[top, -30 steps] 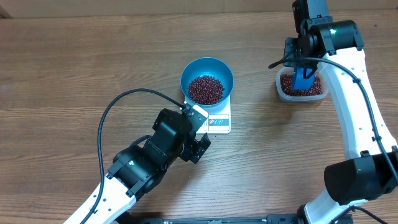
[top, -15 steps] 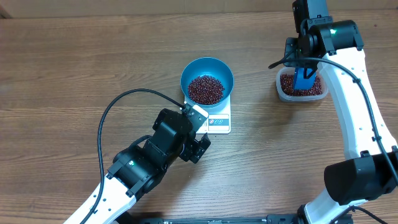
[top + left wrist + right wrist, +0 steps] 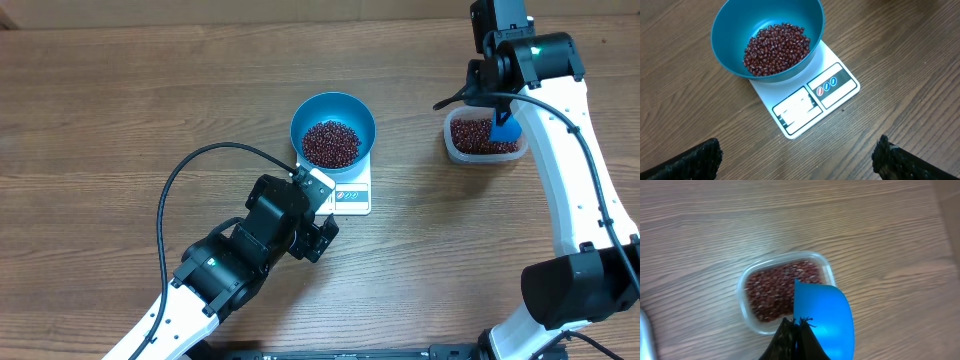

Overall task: Scoop item into bowl and weigh 150g on scale
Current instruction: 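Lower the blue cup into the beans with the right gripper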

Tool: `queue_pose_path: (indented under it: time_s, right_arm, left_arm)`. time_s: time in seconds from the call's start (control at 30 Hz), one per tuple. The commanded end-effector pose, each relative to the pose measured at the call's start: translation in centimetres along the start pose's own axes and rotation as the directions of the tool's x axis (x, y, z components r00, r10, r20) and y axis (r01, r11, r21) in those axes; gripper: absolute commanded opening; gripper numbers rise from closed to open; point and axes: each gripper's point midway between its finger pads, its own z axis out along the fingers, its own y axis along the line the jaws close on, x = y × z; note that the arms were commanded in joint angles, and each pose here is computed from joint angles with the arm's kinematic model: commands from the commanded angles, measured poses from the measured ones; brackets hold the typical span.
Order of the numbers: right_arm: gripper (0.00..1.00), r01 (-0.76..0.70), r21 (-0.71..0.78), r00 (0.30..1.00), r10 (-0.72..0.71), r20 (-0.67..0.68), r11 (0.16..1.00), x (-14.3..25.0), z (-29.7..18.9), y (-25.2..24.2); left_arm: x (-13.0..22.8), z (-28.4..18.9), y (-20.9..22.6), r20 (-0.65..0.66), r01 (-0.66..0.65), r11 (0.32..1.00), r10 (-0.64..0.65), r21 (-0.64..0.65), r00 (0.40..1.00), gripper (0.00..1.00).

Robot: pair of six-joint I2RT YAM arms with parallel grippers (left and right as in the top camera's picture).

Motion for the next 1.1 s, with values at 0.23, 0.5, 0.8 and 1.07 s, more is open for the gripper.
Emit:
queue_pose_path:
  time_s: [0.23,0.5,0.8,1.07]
  right_arm:
    - [0.04,0.0,0.152,1.0,-0.003,0.022,0.988,0.2,1.0,-2.3]
    - [0.04,-0.008,0.144,0.999,0.003,0.034,0.99,-0.3,2.9,-1.2]
    - [0.04,0.049,0.167,0.998,-0.042,-0.046,0.985,0.8,6.8,0.4]
    - [0.04,0.132,0.193,0.991,-0.123,-0.059,0.972,0.5,8.4,0.7]
  left_arm:
    - [0.2,0.2,0.2,-0.007,0.013,1.0,-0.013,-0.013,1.0,0.99]
    - [0.2,0.2,0.2,-0.007,0.013,1.0,-0.013,-0.013,1.0,1.0]
    - [0.2,0.2,0.2,-0.007,0.013,1.0,-0.013,-0.014,1.0,0.99]
    - [0.2,0.2,0.2,-0.007,0.013,1.0,-0.013,-0.013,1.0,1.0]
